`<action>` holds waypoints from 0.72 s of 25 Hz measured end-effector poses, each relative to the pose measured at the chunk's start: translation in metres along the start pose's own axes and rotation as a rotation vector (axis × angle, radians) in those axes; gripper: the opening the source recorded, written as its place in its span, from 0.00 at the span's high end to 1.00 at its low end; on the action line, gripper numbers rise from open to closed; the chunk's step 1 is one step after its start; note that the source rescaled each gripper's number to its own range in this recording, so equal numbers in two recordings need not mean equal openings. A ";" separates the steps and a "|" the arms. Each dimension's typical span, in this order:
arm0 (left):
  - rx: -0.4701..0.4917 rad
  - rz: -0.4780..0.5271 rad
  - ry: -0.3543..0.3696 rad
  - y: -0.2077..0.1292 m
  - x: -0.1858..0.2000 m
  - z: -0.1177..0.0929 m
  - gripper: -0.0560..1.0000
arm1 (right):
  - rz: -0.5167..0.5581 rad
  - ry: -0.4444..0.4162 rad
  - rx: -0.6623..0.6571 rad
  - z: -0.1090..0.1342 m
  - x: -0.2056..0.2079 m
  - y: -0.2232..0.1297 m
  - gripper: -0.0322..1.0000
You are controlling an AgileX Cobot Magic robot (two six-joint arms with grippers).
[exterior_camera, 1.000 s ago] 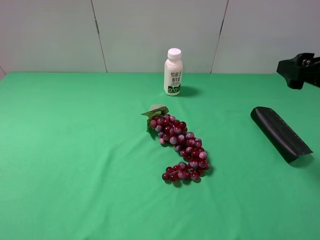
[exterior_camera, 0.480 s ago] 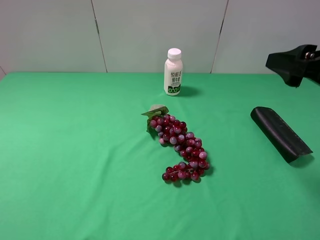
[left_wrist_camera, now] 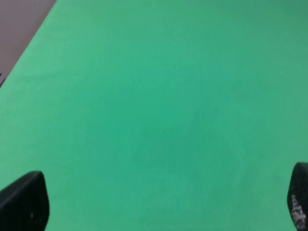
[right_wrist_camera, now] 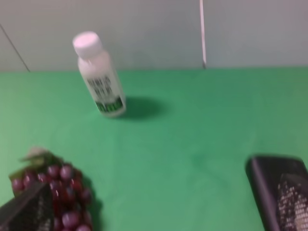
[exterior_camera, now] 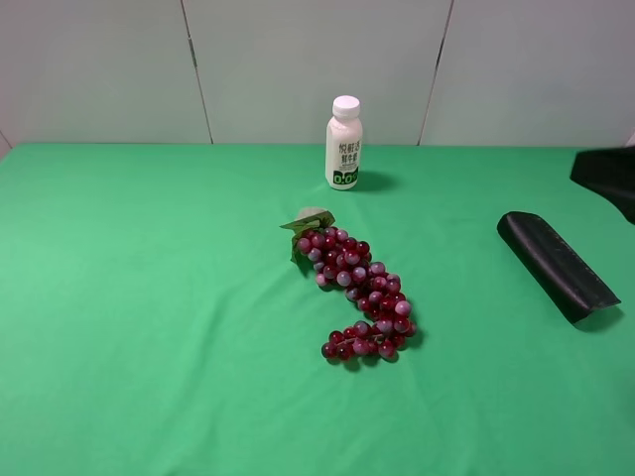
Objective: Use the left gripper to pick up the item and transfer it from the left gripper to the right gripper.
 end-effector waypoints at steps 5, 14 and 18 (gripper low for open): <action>0.000 0.000 0.000 0.000 0.000 0.000 0.00 | 0.074 -0.049 0.017 -0.005 0.021 -0.007 0.00; 0.000 0.000 0.000 0.000 0.000 0.000 0.00 | 0.264 -0.066 0.027 -0.004 0.043 -0.023 0.00; 0.000 0.000 0.000 0.000 0.000 0.000 0.00 | 0.321 -0.067 0.023 -0.004 0.050 -0.034 0.00</action>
Point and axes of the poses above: a point on each arm's last joint axis where the gripper is mounted, x pointing back along that axis away from the gripper, z along the wrist's bending axis when the last joint is at zero, y = z × x, the point moved 9 cm from there along -x, pointing out along that axis toward the gripper, and after that the axes turned 3 degrees about -x, right-handed, at the moved point
